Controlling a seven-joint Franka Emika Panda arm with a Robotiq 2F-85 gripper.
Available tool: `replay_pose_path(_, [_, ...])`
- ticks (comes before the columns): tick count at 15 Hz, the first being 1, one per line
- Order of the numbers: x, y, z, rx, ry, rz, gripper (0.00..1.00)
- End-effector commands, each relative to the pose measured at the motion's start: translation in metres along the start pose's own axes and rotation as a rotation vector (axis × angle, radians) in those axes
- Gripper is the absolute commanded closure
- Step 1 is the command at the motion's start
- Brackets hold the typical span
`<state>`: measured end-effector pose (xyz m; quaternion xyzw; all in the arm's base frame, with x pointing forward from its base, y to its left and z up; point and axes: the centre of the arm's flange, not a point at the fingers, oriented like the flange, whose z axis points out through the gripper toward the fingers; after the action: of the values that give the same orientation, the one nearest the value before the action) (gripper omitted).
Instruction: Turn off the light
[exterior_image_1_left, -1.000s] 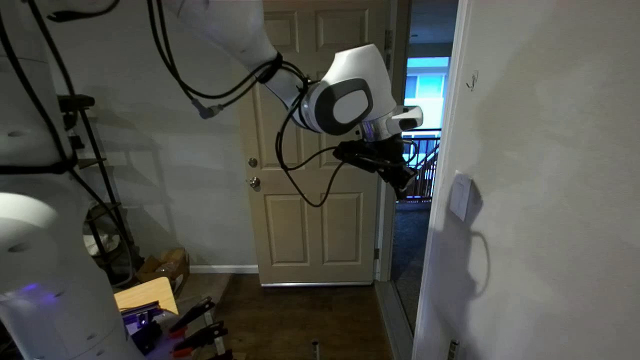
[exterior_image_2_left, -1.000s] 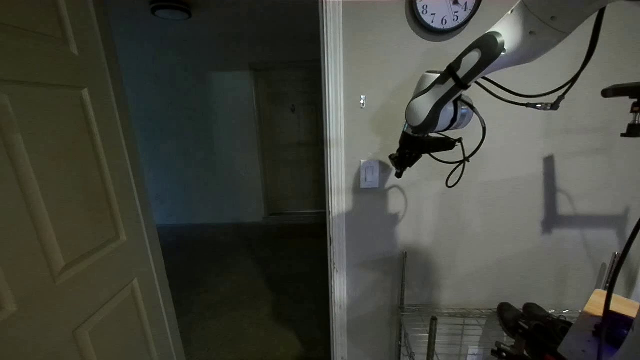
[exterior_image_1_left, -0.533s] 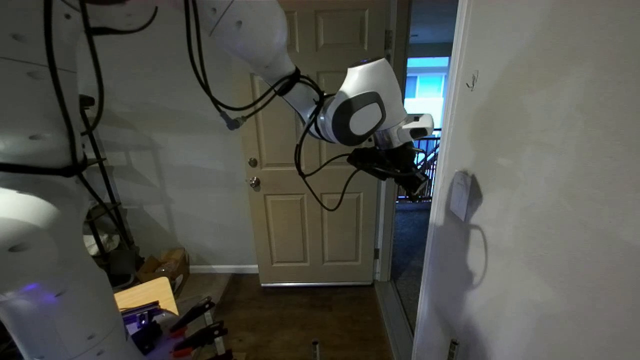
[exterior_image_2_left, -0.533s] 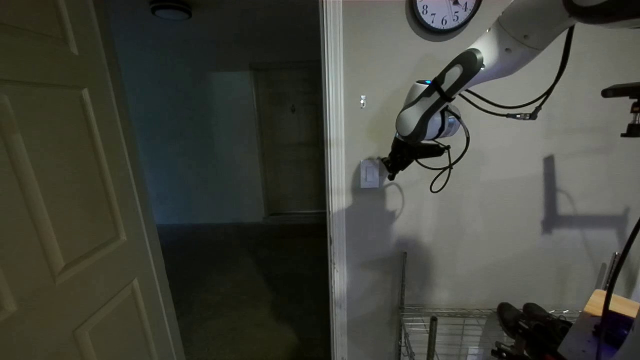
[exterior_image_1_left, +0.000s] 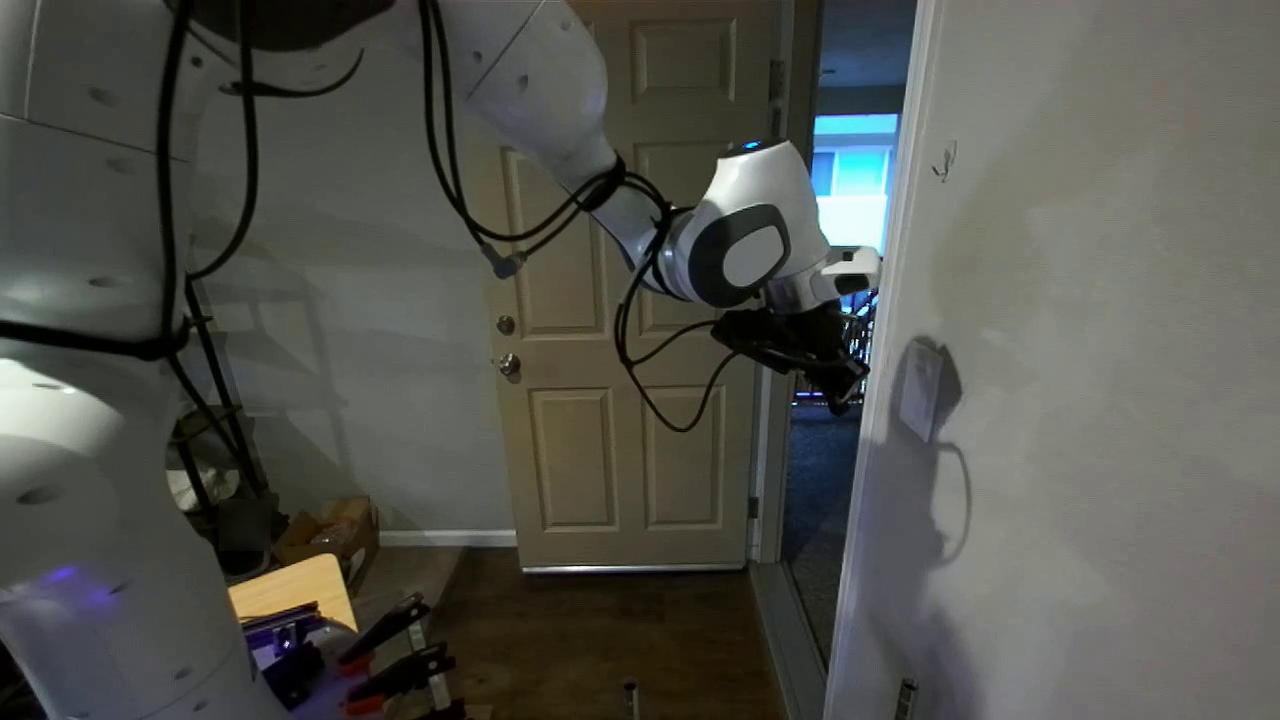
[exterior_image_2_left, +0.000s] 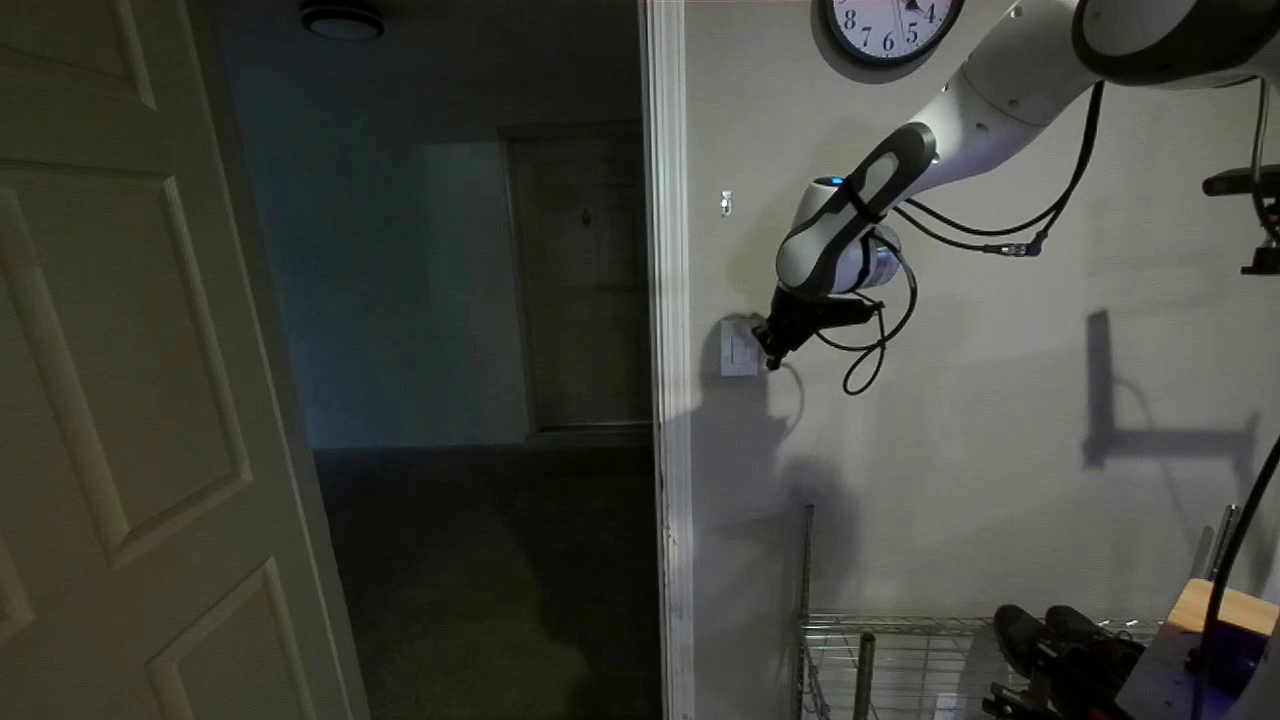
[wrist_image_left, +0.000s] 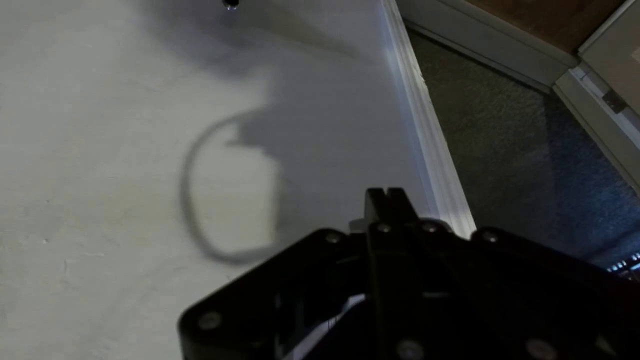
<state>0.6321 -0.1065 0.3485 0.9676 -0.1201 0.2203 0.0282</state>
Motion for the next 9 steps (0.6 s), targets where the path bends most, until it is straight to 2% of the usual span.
replay_pose_path(1, [0.0002, -0.0005, 0.002, 0.0, -0.002, -0.001, 0.94])
replay_pose_path(9, [0.0005, -0.0009, 0.0035, -0.001, -0.003, -0.002, 0.94])
